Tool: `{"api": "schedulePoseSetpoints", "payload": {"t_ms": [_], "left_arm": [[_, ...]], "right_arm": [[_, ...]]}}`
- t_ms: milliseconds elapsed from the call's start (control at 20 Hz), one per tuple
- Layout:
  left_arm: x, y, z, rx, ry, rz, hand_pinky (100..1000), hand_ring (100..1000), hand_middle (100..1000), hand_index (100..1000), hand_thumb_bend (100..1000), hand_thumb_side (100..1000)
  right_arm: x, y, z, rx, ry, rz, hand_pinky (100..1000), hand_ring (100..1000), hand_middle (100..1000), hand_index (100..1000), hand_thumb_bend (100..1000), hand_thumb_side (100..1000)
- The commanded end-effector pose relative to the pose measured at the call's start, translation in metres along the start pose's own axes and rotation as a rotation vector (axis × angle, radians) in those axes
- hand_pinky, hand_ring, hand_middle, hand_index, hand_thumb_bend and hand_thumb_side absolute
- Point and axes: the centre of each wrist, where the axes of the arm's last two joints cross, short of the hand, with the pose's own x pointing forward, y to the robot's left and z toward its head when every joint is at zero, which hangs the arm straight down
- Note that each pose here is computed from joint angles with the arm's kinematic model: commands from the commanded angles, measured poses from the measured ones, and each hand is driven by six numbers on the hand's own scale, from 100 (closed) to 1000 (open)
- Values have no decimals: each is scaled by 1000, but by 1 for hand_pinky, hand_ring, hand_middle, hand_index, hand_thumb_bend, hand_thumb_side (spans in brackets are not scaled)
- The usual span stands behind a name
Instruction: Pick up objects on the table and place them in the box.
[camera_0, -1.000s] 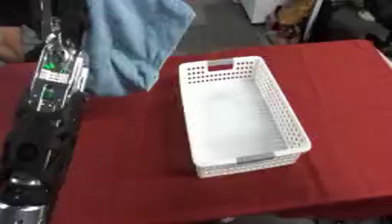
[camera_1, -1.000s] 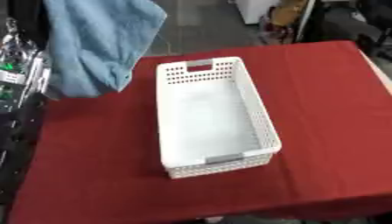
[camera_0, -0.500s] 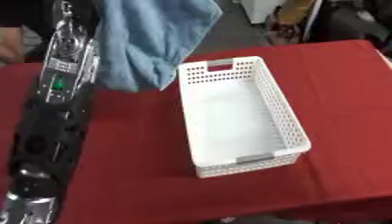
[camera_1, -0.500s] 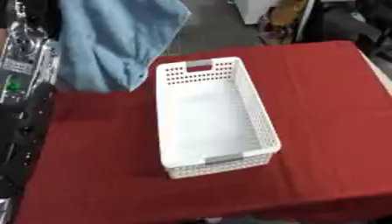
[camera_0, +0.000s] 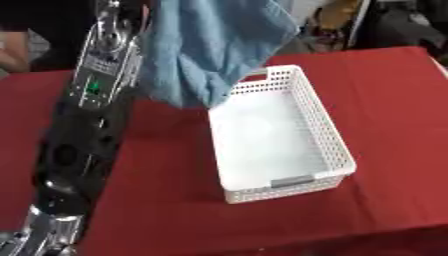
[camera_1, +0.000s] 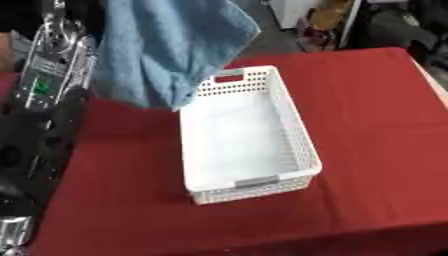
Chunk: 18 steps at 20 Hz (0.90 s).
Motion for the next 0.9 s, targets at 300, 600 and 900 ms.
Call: {"api": "schedulePoseSetpoints", "payload": {"t_ms": [300, 600, 900], "left_arm": [[-1, -34, -9, -107, 11, 18, 100, 100, 192, 221, 100, 527], [-23, -52, -4, -157, 91, -13, 100, 100, 193, 217, 100, 486], [-62, -62, 12, -185, 221, -96, 100, 100, 204, 223, 100, 432]], "right_arm": [[4, 0, -9, 16, -34, -4, 813, 892, 870, 956, 100, 940], [4, 0, -11, 15, -41, -8, 813, 892, 870, 956, 100, 940], [4, 0, -12, 11, -47, -9, 813, 891, 869, 956, 100, 941]]}}
